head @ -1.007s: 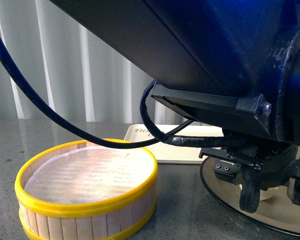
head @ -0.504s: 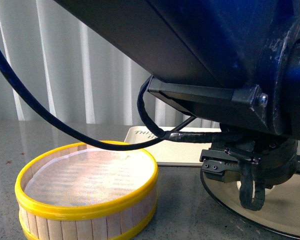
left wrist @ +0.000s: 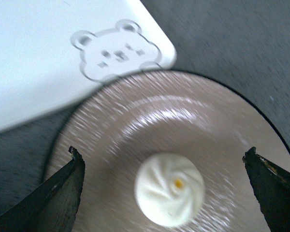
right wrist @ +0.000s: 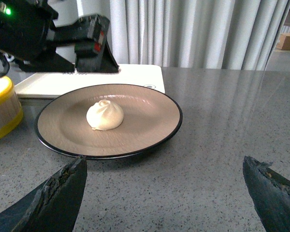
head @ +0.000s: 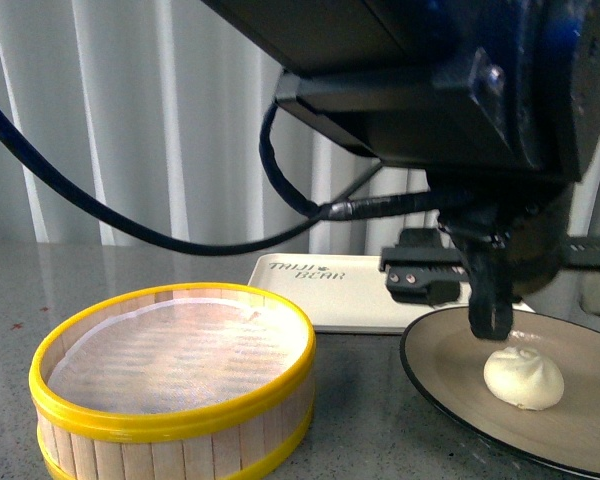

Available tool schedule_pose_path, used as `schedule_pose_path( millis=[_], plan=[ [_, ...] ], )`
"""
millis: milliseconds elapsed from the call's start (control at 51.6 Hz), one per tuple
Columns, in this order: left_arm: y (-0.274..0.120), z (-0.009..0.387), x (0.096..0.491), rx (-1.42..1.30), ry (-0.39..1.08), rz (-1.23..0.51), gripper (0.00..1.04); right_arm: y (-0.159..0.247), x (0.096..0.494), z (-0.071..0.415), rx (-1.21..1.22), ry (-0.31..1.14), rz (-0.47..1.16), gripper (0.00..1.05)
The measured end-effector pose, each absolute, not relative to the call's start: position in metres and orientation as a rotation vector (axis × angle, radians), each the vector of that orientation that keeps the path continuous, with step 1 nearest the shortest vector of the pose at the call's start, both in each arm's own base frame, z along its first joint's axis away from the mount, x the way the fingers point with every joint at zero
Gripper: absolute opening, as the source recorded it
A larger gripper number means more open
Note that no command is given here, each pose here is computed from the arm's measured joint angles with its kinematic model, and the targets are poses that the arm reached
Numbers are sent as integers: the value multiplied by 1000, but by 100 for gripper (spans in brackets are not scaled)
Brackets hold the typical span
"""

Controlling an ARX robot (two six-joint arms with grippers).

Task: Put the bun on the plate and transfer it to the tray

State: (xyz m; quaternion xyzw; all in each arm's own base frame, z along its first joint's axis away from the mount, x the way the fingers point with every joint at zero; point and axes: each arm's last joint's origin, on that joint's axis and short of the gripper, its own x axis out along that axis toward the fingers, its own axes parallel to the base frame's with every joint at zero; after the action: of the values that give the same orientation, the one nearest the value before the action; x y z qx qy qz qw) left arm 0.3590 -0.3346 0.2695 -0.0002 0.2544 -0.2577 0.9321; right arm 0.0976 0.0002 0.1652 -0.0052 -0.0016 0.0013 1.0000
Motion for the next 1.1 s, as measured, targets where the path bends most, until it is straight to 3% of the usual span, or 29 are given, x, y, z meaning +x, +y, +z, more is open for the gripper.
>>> schedule_pose_path(
  millis=[252,465,581,717,794,871,1007,1104],
  plan=[
    [-277,307,405,-134,422,-150,98,0,98,165,-10,-3,3,96],
    [-178,302,419,-238,489,128,98,0,98,165,-10,-3,3,96],
    [-147,306,418,-267,471,209,98,0,98,165,-10,-3,3,96],
    [-146,311,416,-279,461,202,98,0,98,165,-10,-3,3,96],
    [-144,301,404,-207,242,7,82,0,98,165,-10,-3,0,96],
    [-127,289,377,-125,78,-48,68,0,98,165,-10,-3,1,96],
    [-84,276,333,-65,-52,-9,44,0,98,165,-10,-3,2,96],
    [-58,247,302,-33,-25,20,25,0,98,165,-10,-3,3,96]
  ],
)
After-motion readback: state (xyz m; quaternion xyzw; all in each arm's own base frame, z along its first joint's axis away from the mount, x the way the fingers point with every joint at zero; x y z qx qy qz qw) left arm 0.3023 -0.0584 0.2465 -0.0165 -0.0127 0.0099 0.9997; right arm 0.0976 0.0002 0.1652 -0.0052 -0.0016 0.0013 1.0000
